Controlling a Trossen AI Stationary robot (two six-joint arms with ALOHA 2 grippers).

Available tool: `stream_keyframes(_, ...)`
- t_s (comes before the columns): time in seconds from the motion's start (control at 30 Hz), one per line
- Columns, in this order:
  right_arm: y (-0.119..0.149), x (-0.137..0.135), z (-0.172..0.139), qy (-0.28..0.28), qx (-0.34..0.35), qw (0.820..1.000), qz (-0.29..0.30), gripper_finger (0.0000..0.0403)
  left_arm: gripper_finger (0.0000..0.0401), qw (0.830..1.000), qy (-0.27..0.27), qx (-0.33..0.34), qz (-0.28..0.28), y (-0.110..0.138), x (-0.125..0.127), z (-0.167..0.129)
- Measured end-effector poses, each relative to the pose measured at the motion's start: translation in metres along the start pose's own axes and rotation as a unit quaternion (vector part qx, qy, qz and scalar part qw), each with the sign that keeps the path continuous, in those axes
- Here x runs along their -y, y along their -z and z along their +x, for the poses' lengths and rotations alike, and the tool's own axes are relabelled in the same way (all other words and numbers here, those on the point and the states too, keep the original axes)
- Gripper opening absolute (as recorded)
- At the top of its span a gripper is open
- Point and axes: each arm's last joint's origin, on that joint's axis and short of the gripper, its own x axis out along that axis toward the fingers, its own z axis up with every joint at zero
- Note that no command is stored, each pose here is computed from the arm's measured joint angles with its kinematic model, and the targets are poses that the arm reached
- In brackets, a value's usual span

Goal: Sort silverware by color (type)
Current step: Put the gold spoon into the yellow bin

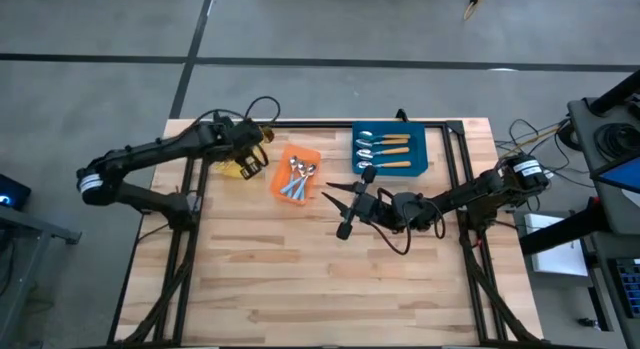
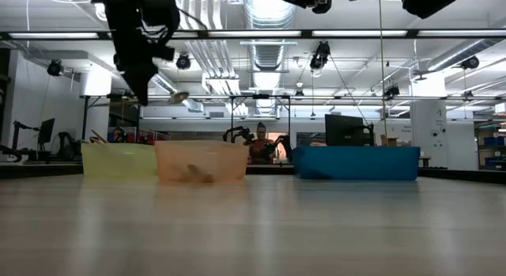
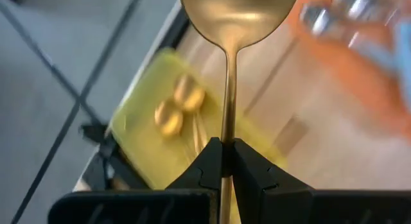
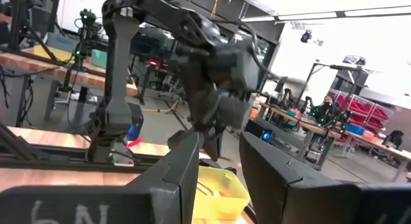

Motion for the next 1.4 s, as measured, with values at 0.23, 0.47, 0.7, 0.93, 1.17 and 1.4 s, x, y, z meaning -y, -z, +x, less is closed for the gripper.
stream_keyframes(0.23, 0.000, 0.000, 0.000, 0.000, -0.001, 1.000, -0.001, 0.0105, 0.0002, 0.989, -0.013, -0.147, 0.032, 0.009, -0.013, 0.035)
stream_keyframes(0.47, 0.001, 0.001, 0.001, 0.001, -0.002, 1.000, -0.003, 0.0105, 0.0002, 0.979, -0.009, -0.201, 0.023, 0.011, -0.028, 0.061)
stream_keyframes(0.7, 0.002, 0.002, 0.001, 0.009, -0.010, 1.000, -0.022, 0.0105, 0.0002, 0.974, 0.004, -0.227, 0.007, 0.013, -0.039, 0.076)
stream_keyframes(0.93, 0.005, 0.007, 0.005, 0.018, -0.014, 0.999, -0.025, 0.0105, 0.0002, 0.972, 0.002, -0.237, -0.003, 0.015, -0.045, 0.084)
stream_keyframes(1.17, 0.011, 0.014, 0.010, 0.028, -0.027, 0.999, -0.034, 0.0105, 0.0002, 0.972, -0.001, -0.236, -0.014, 0.014, -0.049, 0.091)
stream_keyframes(1.4, 0.015, 0.021, 0.014, 0.037, -0.037, 0.998, -0.037, 0.0105, 0.0002, 0.966, 0.001, -0.257, -0.019, 0.014, -0.045, 0.103)
